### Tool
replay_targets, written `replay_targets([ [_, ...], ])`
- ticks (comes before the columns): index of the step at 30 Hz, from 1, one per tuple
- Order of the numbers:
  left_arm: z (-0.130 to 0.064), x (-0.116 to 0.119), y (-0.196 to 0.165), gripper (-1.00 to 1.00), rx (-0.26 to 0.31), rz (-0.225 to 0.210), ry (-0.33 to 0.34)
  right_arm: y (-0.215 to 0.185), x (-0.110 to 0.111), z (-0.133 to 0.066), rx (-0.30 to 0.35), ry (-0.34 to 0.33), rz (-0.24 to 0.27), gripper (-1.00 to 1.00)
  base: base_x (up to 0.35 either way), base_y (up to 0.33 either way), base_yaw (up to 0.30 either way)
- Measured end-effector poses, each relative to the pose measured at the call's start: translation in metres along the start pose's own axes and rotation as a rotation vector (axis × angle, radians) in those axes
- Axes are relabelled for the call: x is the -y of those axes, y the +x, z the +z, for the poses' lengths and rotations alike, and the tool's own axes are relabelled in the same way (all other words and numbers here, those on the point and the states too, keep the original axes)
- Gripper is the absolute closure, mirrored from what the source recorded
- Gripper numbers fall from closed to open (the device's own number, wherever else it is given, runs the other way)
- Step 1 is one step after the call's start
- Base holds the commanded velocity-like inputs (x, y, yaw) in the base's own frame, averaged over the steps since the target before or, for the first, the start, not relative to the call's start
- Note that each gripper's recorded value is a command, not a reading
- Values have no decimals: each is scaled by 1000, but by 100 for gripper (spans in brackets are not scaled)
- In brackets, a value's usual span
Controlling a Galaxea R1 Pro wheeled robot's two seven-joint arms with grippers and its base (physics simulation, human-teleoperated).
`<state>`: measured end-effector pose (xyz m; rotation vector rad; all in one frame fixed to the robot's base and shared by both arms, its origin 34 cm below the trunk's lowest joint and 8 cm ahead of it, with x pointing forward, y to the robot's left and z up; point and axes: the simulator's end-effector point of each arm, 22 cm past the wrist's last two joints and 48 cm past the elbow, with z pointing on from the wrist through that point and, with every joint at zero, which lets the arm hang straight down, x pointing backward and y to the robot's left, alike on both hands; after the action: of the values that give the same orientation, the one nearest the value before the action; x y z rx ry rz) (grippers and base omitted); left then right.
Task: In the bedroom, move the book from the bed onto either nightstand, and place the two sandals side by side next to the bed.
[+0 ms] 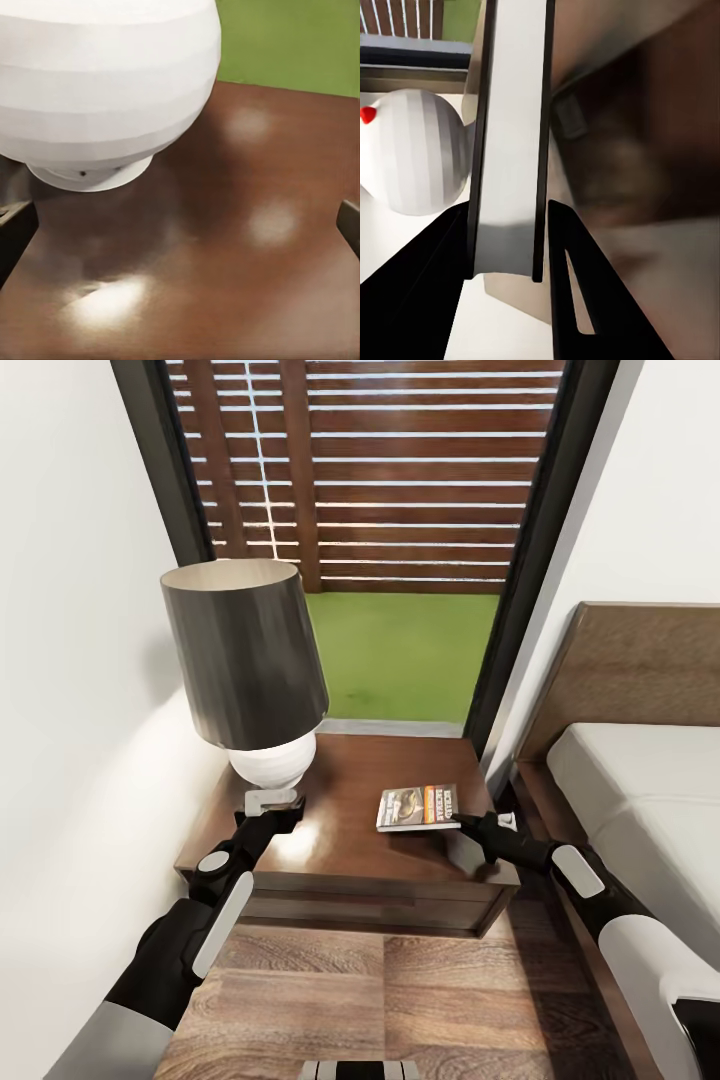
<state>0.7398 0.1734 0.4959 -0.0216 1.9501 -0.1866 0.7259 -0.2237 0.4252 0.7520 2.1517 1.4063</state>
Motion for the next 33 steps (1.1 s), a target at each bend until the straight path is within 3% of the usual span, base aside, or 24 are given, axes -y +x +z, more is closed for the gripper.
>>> replay_targets([
  [12,-12,11,2,-100,1,13,20,-9,-39,-1,12,-51,-50,100,0,0,0],
  [29,-13,11,3,-100,1,12,20,-14,-41,-2,30,-49,-66,100,0,0,0],
  [31,-13,11,3,-100,1,12,20,-15,-40,-2,34,-42,-66,100,0,0,0],
  [33,-13,11,3,-100,1,12,20,-17,-12,-2,38,85,-66,100,0,0,0],
])
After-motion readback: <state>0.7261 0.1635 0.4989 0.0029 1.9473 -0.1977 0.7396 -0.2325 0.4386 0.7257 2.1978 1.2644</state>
